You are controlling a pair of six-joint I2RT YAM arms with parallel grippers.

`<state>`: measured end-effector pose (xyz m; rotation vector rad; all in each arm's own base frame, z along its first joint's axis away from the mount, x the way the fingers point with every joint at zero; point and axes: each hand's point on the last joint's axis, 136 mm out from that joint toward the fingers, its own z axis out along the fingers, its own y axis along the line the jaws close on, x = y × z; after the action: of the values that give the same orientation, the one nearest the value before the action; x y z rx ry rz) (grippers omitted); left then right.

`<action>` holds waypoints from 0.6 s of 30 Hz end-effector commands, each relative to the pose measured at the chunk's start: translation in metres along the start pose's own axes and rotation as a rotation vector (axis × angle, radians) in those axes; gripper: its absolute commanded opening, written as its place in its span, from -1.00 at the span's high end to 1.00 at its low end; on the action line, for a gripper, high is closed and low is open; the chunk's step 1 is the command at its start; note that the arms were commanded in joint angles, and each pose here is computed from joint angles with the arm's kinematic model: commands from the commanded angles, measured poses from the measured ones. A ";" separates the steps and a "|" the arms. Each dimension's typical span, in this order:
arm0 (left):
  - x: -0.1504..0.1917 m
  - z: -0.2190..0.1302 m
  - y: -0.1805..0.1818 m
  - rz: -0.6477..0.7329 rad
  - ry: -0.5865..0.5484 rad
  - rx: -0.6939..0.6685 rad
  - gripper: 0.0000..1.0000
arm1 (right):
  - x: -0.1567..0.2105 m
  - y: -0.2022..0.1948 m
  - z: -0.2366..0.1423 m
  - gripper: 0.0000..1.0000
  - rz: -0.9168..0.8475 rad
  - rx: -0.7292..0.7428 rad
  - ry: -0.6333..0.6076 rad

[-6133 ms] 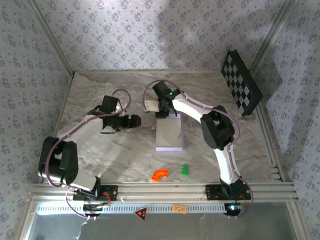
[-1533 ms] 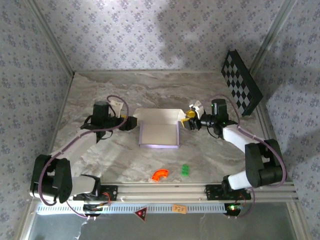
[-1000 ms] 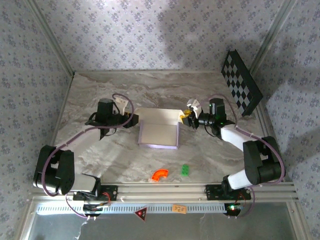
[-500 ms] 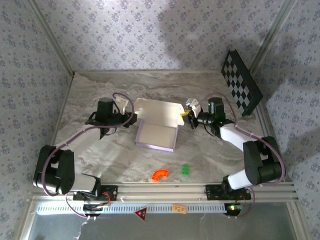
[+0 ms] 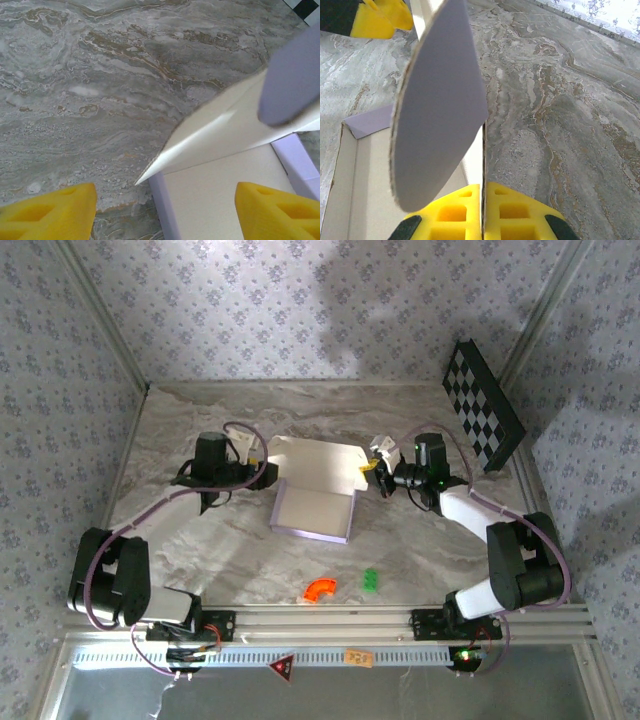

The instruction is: Fold the paper box

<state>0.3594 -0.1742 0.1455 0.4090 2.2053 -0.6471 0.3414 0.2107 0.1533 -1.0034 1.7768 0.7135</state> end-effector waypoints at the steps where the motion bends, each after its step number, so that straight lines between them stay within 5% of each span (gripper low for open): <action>1: -0.021 0.007 -0.002 0.051 -0.017 0.025 -0.50 | -0.002 0.003 0.002 0.91 -0.012 -0.021 0.012; 7: -0.027 0.021 -0.011 0.099 -0.007 0.103 -0.36 | 0.000 0.005 0.003 0.91 -0.011 -0.028 0.015; 18: -0.020 0.018 -0.020 0.116 -0.003 0.154 0.45 | 0.002 0.004 0.006 0.93 -0.009 -0.017 0.042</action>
<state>0.3777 -0.1958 0.1429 0.5664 2.1750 -0.7105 0.3401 0.2136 0.1536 -1.0168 1.7763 0.7127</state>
